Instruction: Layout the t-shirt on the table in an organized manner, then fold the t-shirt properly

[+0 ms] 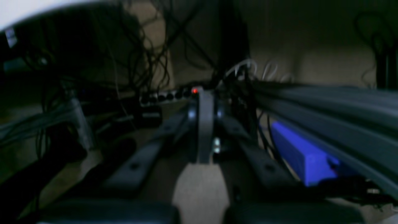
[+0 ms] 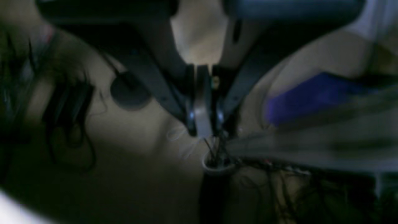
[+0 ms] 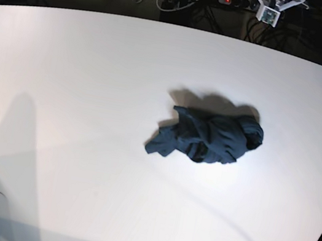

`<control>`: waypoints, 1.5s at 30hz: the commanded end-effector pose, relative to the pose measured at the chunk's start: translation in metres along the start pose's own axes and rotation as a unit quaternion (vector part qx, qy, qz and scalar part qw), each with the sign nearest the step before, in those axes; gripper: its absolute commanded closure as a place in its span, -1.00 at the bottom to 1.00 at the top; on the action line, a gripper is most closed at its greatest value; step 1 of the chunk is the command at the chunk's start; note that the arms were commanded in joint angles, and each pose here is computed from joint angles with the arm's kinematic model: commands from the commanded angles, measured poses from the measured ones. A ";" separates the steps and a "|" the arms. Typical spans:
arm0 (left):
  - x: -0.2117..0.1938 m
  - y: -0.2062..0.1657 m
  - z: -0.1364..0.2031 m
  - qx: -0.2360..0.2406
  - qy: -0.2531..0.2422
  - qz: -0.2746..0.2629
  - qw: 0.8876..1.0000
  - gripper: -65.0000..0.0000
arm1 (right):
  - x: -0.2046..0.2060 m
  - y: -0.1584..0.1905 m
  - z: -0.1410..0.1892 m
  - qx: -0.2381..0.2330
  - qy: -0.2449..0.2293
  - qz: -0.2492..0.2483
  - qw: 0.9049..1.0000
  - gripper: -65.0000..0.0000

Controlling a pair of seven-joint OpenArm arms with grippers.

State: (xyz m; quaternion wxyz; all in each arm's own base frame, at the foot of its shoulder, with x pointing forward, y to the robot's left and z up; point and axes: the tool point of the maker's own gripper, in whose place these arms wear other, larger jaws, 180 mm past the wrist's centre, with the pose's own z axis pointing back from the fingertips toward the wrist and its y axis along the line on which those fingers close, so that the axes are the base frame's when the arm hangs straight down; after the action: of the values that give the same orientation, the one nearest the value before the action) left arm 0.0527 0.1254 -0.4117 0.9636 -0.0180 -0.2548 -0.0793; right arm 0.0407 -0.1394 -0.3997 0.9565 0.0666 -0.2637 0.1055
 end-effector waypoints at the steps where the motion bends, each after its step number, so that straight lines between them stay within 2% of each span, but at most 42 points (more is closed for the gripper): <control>1: 0.005 0.002 0.002 0.003 -0.008 0.000 1.000 1.00 | 0.005 0.002 0.004 0.005 -0.012 0.002 1.000 1.00; 4: 0.013 0.016 0.000 0.021 -0.020 0.000 1.000 1.00 | 0.025 -0.003 -0.003 0.000 -0.045 0.009 0.999 1.00; 9: 0.056 0.047 -0.010 0.063 -0.076 0.006 0.995 1.00 | 0.061 -0.009 -0.015 -0.006 -0.092 0.015 0.996 1.00; 18: 0.138 0.089 -0.016 0.116 -0.175 0.013 0.978 1.00 | 0.124 -0.004 -0.031 0.001 -0.170 0.021 0.985 1.00; 22: 0.170 0.112 -0.010 0.145 -0.218 0.031 0.965 0.94 | 0.141 -0.002 -0.043 0.006 -0.154 0.033 0.988 1.00; 26: 0.197 0.140 -0.005 0.179 -0.230 0.068 0.954 0.52 | 0.152 0.008 -0.052 0.020 -0.135 0.047 0.989 1.00; 29: 0.214 0.149 -0.003 0.187 -0.240 0.078 0.949 0.19 | 0.159 0.013 -0.054 0.027 -0.136 0.054 0.989 1.00; 32: 0.230 0.149 0.000 0.175 -0.262 0.087 0.945 0.04 | 0.167 0.017 -0.055 0.032 -0.143 0.059 0.987 1.00; 34: 0.240 0.146 -0.001 0.153 -0.274 0.106 0.944 -0.01 | 0.172 0.017 -0.056 0.032 -0.144 0.062 0.987 1.00; 39: 0.239 0.142 -0.016 0.117 -0.265 0.133 0.948 -0.02 | 0.180 0.012 -0.059 0.024 -0.131 0.069 0.989 1.00; 45: 0.229 0.142 -0.029 0.109 -0.247 0.146 0.952 -0.02 | 0.188 0.002 -0.062 0.011 -0.112 0.074 0.991 1.00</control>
State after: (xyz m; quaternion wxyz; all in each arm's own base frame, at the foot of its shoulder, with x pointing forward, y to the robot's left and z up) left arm 0.2811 0.2296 -0.3329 0.8770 0.0301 -0.4694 0.0987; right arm 0.2228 -0.0955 -0.3642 0.9174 0.0673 -0.3542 0.1683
